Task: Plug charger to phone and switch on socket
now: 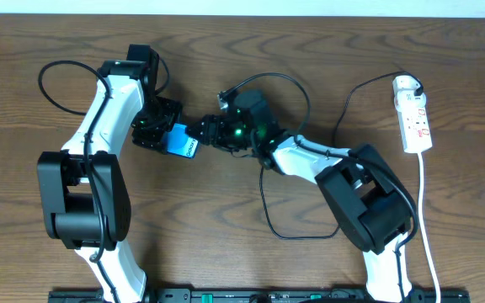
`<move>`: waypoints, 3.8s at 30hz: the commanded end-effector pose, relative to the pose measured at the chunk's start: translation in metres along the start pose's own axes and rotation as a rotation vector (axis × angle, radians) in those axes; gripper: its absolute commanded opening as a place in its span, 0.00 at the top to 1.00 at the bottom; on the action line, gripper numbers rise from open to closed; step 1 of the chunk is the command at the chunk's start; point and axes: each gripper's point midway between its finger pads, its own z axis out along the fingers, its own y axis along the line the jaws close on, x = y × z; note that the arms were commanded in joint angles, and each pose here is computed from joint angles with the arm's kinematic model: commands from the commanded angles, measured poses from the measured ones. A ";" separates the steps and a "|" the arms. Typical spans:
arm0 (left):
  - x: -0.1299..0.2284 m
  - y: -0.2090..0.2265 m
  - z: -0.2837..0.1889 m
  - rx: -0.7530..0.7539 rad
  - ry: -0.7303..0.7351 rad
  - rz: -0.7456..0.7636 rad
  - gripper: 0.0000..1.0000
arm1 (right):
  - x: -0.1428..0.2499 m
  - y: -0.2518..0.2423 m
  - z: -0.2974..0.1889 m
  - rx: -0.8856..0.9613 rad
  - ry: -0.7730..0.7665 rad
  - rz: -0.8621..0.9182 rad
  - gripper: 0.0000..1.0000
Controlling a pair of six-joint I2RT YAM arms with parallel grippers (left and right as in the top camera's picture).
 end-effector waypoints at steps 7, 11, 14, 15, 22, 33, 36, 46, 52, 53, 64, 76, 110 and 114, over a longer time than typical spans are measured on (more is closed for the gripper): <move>0.008 -0.004 -0.008 0.027 0.031 0.004 0.41 | 0.005 0.007 0.012 0.038 -0.051 -0.005 0.64; 0.017 -0.006 -0.009 0.042 0.082 0.005 0.42 | 0.003 0.007 0.013 0.044 -0.074 0.007 0.68; 0.017 -0.006 -0.009 0.041 0.082 0.005 0.41 | 0.003 0.011 0.015 0.034 -0.080 0.004 0.69; 0.017 -0.006 -0.009 0.041 0.082 0.005 0.42 | 0.003 0.012 0.015 0.033 -0.085 0.001 0.69; 0.029 -0.009 -0.010 0.060 0.151 0.005 0.41 | 0.002 0.013 0.016 0.032 -0.094 0.004 0.71; 0.029 -0.009 -0.010 0.060 0.151 0.006 0.42 | 0.003 0.013 0.016 0.032 -0.093 0.003 0.85; 0.029 -0.009 -0.010 0.060 0.151 0.006 0.42 | 0.003 0.013 0.016 0.032 -0.093 0.003 0.86; 0.029 -0.009 -0.010 0.060 0.151 0.006 0.41 | -0.010 0.022 0.009 -0.026 -0.102 -0.012 0.99; 0.028 -0.009 -0.010 0.061 0.151 0.005 0.40 | -0.024 0.021 -0.001 -0.053 -0.110 -0.010 0.99; 0.028 -0.010 -0.011 0.065 0.149 0.006 0.40 | -0.029 0.018 -0.004 -0.054 -0.115 -0.006 0.99; 0.027 -0.016 -0.011 0.088 0.149 0.012 0.40 | -0.122 -0.020 -0.070 -0.059 -0.334 0.112 0.99; 0.044 -0.060 -0.023 0.315 0.228 0.284 0.40 | -0.156 -0.008 -0.096 -0.152 -0.452 0.192 0.99; 0.092 -0.183 -0.149 1.139 0.325 0.735 0.41 | -0.177 0.078 -0.155 -0.445 -0.476 0.654 0.98; 0.090 -0.186 -0.152 1.149 0.316 0.717 0.44 | -0.172 0.082 -0.148 -0.448 -0.466 0.676 0.98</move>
